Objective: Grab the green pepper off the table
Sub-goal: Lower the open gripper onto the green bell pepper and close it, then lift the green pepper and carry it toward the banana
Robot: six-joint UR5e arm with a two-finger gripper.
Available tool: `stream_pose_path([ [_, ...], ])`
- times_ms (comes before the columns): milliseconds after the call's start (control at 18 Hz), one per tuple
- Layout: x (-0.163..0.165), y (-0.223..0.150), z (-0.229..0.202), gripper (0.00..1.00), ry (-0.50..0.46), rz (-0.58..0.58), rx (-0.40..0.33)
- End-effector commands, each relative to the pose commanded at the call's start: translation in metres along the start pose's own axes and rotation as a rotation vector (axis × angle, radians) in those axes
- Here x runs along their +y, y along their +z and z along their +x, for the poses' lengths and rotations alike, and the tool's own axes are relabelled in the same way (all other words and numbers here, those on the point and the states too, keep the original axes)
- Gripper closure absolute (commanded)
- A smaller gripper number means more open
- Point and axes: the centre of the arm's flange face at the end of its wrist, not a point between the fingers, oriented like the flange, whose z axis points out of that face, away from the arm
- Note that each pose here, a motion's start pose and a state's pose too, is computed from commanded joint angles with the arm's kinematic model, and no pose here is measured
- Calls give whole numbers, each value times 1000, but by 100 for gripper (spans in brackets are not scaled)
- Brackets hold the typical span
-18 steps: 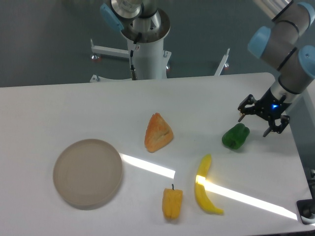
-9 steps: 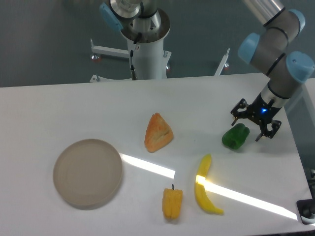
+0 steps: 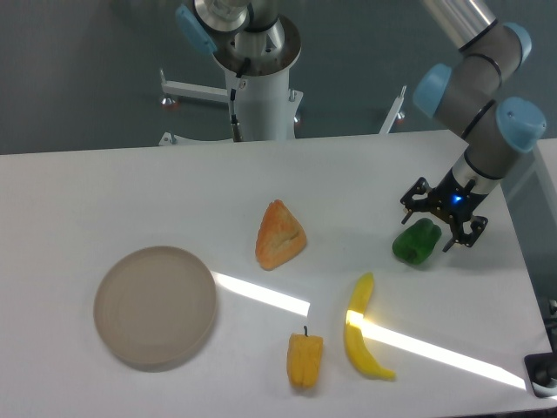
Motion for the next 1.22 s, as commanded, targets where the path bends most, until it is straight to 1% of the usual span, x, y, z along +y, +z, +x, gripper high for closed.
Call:
stream_pose_path([
  [111,0,-1,-1,64,2,0,-1],
  [167,-1,-2,-2,72,1,-1,-5],
  [222,-1,-2,-2,77,1,-1,-5],
  [278,-1,-4,-2,79,2,-1,-7],
  [444,-8,-14,-6,79,-1,1,-21],
  [611,-33,-31,-10,79,32,6,-56],
  [778,-80,-41,3,79,70,10,-76],
  [1000,-143,-40,19,79,76,24,-95],
  [1111,-163,-33,20,79,57,26,-95],
  [1222,-165,-35,20,79,54,28,-98],
])
